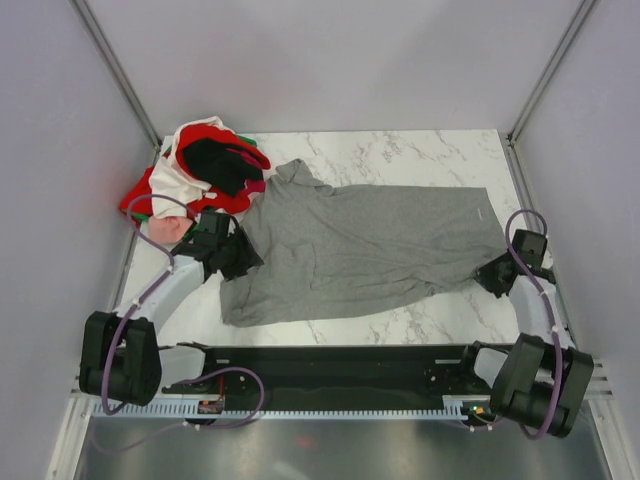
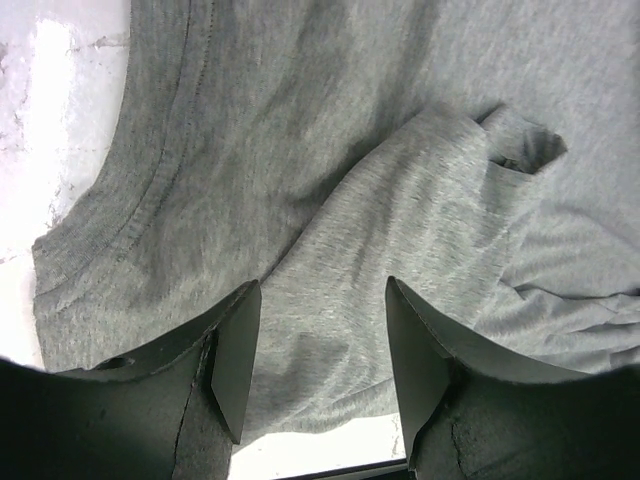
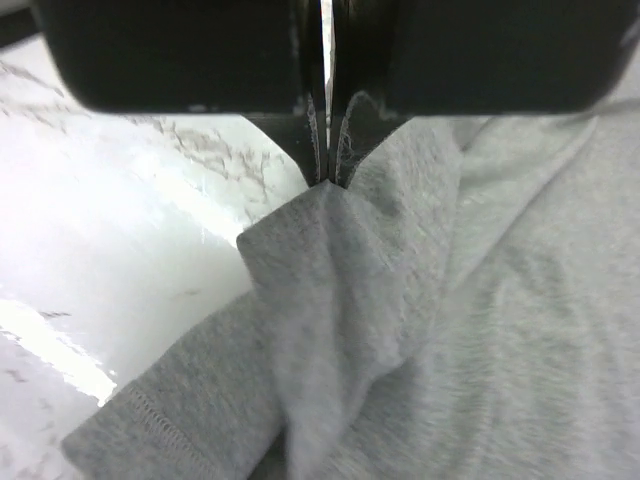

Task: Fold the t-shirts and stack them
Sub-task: Fold the tshirt

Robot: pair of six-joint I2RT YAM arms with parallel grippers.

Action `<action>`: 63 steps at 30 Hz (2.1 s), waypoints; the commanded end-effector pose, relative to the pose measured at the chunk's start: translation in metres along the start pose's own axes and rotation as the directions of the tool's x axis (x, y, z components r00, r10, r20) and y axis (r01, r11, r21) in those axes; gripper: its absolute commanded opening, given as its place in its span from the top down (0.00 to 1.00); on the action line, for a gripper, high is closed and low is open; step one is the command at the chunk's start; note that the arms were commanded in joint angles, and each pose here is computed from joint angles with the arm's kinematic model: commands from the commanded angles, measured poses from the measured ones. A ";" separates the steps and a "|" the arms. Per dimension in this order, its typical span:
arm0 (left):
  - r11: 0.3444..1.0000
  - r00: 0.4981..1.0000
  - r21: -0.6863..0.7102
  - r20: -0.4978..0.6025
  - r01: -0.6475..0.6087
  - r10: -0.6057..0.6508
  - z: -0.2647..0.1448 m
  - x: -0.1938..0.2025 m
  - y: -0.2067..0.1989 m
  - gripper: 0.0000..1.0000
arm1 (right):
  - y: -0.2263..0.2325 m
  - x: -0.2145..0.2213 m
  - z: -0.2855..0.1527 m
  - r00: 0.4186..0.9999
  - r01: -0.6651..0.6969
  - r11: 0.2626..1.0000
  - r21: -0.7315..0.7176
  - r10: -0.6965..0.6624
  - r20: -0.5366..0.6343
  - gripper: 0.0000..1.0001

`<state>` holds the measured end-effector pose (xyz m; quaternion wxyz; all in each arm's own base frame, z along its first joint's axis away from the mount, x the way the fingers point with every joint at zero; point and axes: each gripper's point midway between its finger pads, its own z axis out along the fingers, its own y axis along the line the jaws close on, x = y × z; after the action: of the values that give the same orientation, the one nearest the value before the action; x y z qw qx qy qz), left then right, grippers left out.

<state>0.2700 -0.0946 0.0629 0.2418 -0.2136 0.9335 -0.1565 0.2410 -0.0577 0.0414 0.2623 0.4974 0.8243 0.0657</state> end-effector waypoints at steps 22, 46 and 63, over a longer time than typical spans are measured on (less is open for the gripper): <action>0.997 1.000 0.070 0.002 -0.020 0.020 -0.019 -0.039 -0.044 0.39 | 0.125 -0.121 0.030 0.982 0.173 0.983 0.060 -0.168 -0.083 0.08; 0.973 0.968 -0.007 0.100 0.231 -0.229 -0.020 0.040 0.039 0.39 | -0.013 -0.069 0.018 0.970 -0.219 0.966 -0.139 0.230 0.074 0.33; 0.977 0.974 -0.016 0.086 0.213 -0.211 -0.002 0.048 0.047 0.41 | 0.025 -0.037 -0.004 0.993 -0.072 0.954 -0.291 0.096 0.069 0.38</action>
<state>0.2064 -0.0778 0.0251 0.2406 -0.3127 0.9055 -0.1563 0.2636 -0.0773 0.0586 0.3412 0.5105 0.7711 0.1685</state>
